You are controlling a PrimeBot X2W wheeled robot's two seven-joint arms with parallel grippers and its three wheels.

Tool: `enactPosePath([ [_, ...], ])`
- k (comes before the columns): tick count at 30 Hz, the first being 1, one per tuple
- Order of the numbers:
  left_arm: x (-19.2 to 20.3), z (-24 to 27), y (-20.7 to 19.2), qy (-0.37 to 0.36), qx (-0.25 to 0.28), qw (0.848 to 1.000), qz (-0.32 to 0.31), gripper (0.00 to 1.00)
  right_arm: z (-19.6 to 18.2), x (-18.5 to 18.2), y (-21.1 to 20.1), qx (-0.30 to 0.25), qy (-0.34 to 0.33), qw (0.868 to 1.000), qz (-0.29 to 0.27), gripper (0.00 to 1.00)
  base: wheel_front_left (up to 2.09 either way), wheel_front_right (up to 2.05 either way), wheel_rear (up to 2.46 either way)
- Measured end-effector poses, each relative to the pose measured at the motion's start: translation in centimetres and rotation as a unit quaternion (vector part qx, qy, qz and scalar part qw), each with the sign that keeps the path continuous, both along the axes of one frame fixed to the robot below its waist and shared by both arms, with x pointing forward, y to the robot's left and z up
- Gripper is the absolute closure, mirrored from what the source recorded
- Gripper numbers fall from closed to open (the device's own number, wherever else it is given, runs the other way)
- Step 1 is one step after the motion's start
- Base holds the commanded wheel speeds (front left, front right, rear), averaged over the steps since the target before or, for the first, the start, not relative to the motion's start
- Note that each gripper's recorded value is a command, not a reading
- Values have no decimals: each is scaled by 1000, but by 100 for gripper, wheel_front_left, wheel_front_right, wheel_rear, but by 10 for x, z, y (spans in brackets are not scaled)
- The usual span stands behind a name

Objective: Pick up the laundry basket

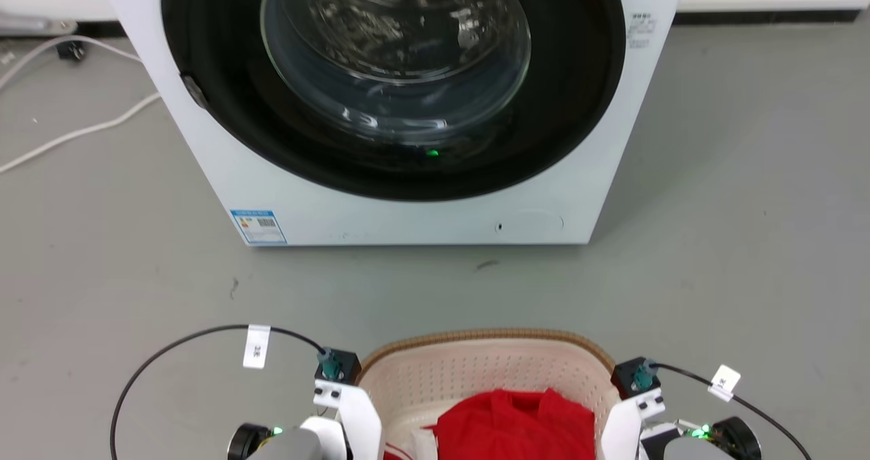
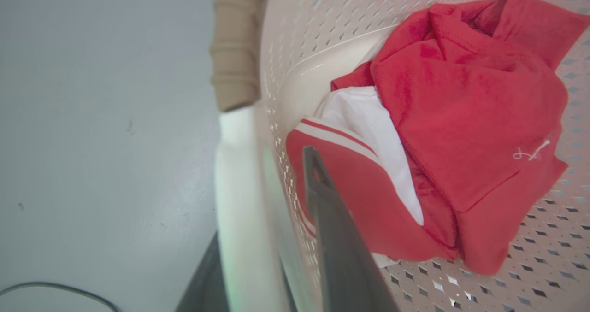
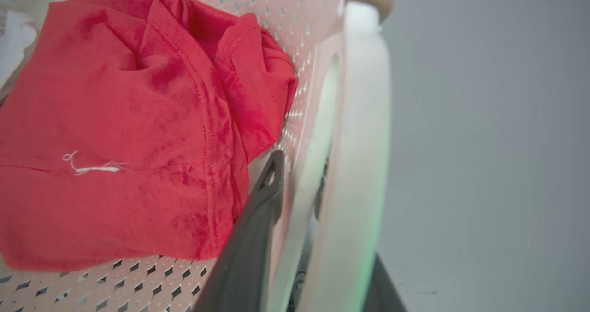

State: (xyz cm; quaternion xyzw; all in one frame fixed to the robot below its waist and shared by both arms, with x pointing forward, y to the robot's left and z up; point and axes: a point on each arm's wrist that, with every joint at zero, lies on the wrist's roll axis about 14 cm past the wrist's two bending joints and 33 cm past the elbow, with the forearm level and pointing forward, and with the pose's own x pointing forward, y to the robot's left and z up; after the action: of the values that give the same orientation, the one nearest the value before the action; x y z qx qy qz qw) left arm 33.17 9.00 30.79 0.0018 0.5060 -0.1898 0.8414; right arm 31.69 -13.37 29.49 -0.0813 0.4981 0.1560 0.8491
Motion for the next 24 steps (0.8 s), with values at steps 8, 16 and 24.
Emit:
enactPosePath([
  [8, -16, 7, 7, 0, 2, 1000, 9, 100, 7, -11, 7, -1, -1, 1000, 13, 100, 0, 0, 0],
  [16, -23, 7, 8, 3, 3, 1000, 8, 100, 7, -18, 8, 0, 3, 1000, 13, 100, 0, 0, 0],
  [24, -26, 7, 9, 2, 2, 1000, 9, 100, 7, -22, 9, 1, 6, 1000, 13, 100, 0, 0, 0],
])
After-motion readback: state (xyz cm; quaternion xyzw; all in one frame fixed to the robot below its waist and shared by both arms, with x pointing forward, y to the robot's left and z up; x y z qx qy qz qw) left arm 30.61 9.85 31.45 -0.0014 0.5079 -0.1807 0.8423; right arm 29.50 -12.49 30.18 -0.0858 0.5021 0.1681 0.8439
